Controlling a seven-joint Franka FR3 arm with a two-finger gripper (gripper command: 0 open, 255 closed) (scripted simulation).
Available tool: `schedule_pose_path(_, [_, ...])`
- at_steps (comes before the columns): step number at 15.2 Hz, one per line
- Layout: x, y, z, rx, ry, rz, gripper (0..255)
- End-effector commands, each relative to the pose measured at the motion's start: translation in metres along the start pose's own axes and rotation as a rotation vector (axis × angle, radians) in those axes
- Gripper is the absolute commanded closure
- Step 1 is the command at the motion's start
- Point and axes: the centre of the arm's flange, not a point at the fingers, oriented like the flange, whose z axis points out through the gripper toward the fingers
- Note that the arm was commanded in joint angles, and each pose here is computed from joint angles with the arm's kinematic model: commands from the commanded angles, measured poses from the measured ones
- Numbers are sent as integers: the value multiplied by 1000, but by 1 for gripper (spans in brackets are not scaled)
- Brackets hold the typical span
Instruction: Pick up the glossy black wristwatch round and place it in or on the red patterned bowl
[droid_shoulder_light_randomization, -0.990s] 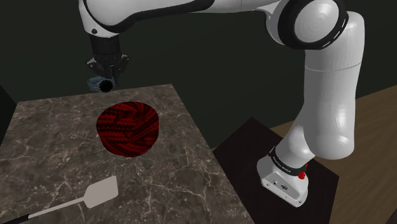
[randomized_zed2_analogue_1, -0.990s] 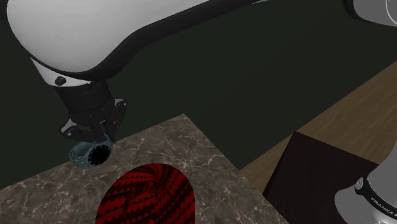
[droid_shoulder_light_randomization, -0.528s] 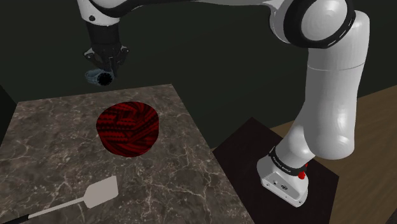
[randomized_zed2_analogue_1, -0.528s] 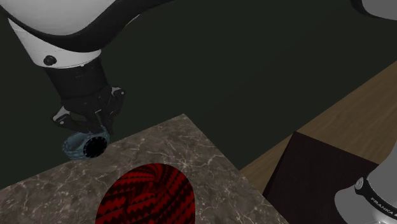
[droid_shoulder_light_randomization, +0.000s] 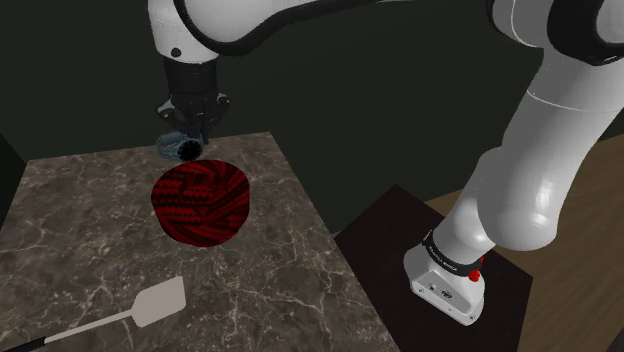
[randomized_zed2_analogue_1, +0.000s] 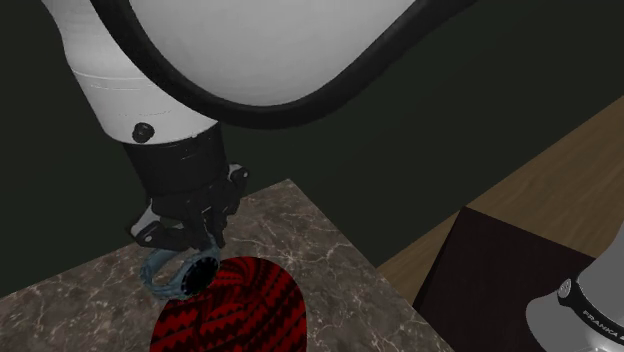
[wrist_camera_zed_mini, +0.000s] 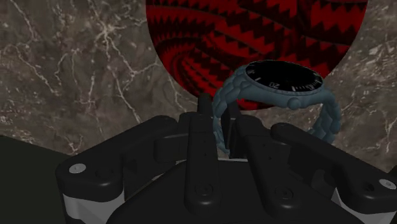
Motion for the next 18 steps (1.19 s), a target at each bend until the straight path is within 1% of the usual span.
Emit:
schedule_pose_path(1, [-26,3,0,0,0,1,255])
schedule_pose_path(3, [-55,4,0,0,0,1,255])
schedule_pose_path(15, [-58,5,63,0,0,1,255])
schedule_pose_path(18, [-58,5,63,0,0,1,255])
